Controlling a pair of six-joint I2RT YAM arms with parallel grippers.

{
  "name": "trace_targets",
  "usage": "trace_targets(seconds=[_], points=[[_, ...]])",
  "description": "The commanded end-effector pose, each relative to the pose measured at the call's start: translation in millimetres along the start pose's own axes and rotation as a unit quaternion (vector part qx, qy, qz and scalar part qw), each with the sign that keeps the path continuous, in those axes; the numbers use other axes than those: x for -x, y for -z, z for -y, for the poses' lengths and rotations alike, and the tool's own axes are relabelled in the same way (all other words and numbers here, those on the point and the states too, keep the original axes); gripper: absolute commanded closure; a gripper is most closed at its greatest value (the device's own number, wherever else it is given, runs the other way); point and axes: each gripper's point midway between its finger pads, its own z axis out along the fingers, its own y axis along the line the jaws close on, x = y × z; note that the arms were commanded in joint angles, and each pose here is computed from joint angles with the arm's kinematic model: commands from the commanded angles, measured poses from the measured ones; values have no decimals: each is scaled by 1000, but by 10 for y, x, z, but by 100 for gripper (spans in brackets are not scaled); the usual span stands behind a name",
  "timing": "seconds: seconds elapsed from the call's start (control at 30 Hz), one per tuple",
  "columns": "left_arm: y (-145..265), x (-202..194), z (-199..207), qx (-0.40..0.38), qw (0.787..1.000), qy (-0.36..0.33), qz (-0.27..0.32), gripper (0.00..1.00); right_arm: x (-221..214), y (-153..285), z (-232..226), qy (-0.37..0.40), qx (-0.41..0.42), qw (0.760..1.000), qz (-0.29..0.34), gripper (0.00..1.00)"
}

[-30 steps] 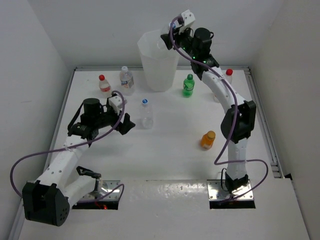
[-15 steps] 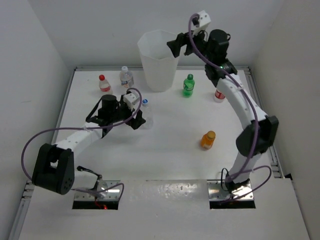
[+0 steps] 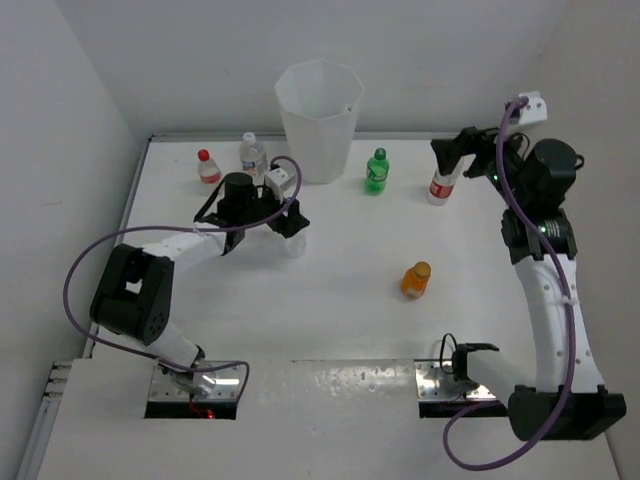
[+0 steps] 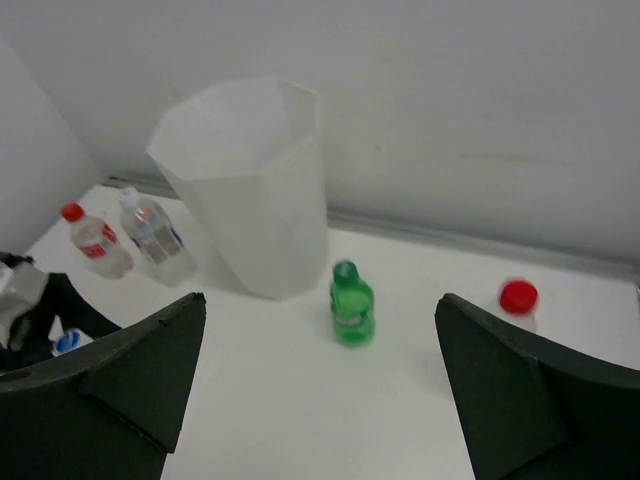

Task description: Put the plastic bottles in the bin

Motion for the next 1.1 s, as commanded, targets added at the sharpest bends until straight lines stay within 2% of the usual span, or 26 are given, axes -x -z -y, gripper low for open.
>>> trace_targets(seconds=[0.0, 0.03, 0.07, 0.1, 0.13, 0.17, 0.27, 0.3, 0.33, 0.4, 0.43, 0.57, 0.67, 0.7, 0.8, 0.87, 0.9, 1.07], points=[[-79, 340, 42, -25, 999, -17, 43, 26, -386, 335, 328, -33, -69, 996, -41, 5], [-79, 360, 40, -25, 999, -16, 43, 41, -458, 397, 378, -38, -80, 995, -52, 5], [-77, 366, 45, -25, 999, -10, 39, 47, -433, 513, 367, -37, -85, 995, -46, 5], [-76, 443, 37, -25, 999, -12, 43, 52, -608, 589, 511, -45, -109, 991, -64, 5], [-39, 546, 66, -29, 998, -17, 50, 62, -631, 649, 516, -45, -113, 990, -66, 5], [-11, 633, 100, -34, 998, -11, 55, 67, -680, 721, 573, -44, -125, 989, -68, 5], [208, 1246, 177, -50, 993, 14, 103, 78, -867, 879, 721, -71, -159, 981, -87, 5], [271, 1441, 231, -58, 991, 22, 115, 80, -931, 916, 722, -74, -158, 980, -98, 5], [403, 1912, 252, -63, 986, 9, 155, 80, -1073, 989, 830, -90, -177, 974, -108, 5], [619, 2416, 341, -73, 977, 14, 199, 80, -1109, 1041, 820, -94, -174, 974, -107, 5], [770, 2828, 377, -69, 969, -7, 237, 80, -1208, 1090, 869, -103, -184, 971, -114, 5], [951, 3571, 211, -23, 954, -46, 297, 80, -1428, 1126, 834, -110, -168, 971, -131, 5], [963, 4018, -92, 53, 937, -50, 343, 78, -1615, 1147, 834, -104, -162, 971, -144, 5], [930, 4076, -67, 49, 935, -53, 348, 77, -1630, 1146, 840, -101, -162, 971, -145, 5], [813, 4240, -375, 122, 914, -57, 383, 75, -1650, 1123, 802, -110, -148, 972, -147, 5], [691, 4287, -462, 136, 910, -55, 388, 75, -1603, 1113, 789, -107, -145, 973, -143, 5], [445, 4149, -621, 142, 916, -45, 373, 75, -1582, 1113, 796, -104, -146, 974, -141, 5], [-125, 3739, -931, 174, 929, -61, 322, 73, -1567, 1093, 882, -101, -162, 972, -135, 2]])
